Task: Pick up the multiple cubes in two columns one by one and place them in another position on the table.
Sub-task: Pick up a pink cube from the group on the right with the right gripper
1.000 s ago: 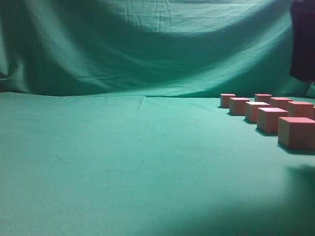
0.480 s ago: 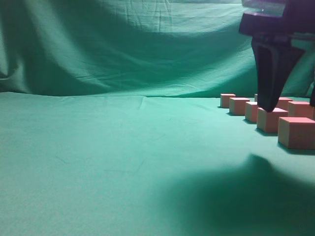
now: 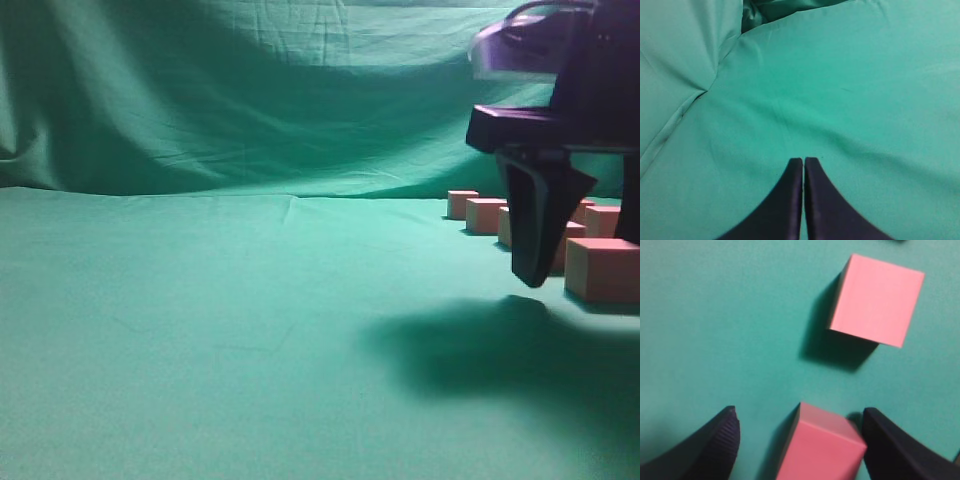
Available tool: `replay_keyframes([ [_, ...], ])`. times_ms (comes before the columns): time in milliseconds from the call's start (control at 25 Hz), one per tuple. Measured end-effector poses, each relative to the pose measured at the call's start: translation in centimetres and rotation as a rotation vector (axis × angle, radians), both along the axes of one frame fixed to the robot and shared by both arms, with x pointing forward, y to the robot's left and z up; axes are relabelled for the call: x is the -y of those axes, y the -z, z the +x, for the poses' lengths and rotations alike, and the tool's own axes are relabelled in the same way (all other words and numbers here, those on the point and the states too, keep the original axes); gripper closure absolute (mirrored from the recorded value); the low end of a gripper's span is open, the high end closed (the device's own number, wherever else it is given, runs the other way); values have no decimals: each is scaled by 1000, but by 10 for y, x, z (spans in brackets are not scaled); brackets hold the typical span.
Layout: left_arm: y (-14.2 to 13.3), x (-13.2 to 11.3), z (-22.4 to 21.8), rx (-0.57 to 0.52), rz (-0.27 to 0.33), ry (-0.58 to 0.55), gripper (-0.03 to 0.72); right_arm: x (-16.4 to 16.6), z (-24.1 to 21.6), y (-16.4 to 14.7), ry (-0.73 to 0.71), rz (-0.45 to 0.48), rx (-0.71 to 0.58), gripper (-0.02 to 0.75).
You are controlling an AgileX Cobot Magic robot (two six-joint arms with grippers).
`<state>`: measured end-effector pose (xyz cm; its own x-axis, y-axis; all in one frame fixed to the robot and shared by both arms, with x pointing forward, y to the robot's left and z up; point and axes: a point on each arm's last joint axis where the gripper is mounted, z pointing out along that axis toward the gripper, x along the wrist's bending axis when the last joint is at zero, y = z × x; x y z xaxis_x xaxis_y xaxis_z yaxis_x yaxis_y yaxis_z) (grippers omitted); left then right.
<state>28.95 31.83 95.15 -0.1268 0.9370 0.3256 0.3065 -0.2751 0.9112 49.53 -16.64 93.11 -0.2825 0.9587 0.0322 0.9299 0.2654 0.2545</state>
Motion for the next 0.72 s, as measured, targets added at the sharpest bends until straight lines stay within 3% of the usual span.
replay_keyframes([
  [40,0,0,0,0,0,0,688,0,0,2,-1,-6,-6,225],
  [240,0,0,0,0,0,0,688,0,1,4,5,-12,-8,483],
  [280,0,0,0,0,0,0,688,0,1,4,6,-12,-9,498],
  [520,0,0,0,0,0,0,688,-2,6,-11,-65,-68,-65,485],
  [720,0,0,0,0,0,0,688,-10,22,-52,-255,-129,-108,485],
])
